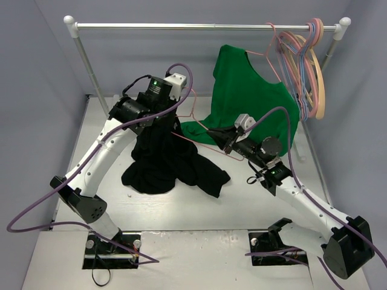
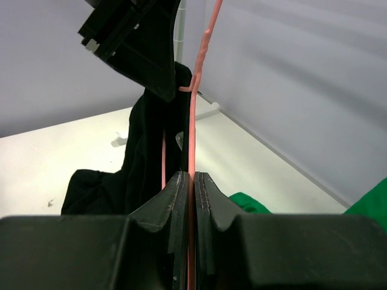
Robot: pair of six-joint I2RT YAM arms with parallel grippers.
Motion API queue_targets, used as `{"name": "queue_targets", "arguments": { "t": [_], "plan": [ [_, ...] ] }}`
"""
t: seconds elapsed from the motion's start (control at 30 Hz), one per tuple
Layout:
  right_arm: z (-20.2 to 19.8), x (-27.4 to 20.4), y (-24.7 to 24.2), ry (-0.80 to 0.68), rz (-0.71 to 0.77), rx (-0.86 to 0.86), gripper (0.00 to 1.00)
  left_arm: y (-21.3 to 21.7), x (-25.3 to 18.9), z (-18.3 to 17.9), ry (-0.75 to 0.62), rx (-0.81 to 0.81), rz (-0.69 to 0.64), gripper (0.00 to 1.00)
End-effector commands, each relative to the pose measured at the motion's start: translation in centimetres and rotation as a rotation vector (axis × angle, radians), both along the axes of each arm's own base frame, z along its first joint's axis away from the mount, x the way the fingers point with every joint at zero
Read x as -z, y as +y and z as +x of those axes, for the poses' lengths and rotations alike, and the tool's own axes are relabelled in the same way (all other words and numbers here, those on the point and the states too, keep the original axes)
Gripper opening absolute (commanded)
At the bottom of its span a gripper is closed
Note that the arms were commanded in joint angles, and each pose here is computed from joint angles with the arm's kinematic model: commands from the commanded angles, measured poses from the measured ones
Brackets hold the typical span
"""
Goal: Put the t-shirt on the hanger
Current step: Place tshirt on hanger
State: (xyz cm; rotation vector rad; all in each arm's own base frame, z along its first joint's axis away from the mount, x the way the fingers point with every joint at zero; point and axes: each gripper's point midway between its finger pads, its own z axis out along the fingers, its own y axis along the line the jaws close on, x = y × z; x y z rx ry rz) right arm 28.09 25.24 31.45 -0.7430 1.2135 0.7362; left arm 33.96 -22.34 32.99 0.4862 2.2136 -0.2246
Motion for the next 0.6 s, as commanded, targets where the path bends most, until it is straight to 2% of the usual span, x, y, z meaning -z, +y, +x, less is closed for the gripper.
{"name": "queue_targets", "arguments": {
  "t": [0.0,0.3,0.57],
  "plan": [
    [-0.7,-6.1,0.4,-0.180,0.127,-0.040,0.00,-2.1,-4.0,-1.1,-0.078,0.124,-0.148,0.07],
    [0.2,-5.7,0.6,-0.166,0.164,-0.026,0.00,-3.5,-6.5,-2.0,-0.157,0.181,-0.288,0.07],
    [0.5,-5.8,1.2,-0.149,0.210,-0.057,0.00,-4.5,-6.6,-2.4,-0.143,0.223,-0.308,0.07]
  ]
}}
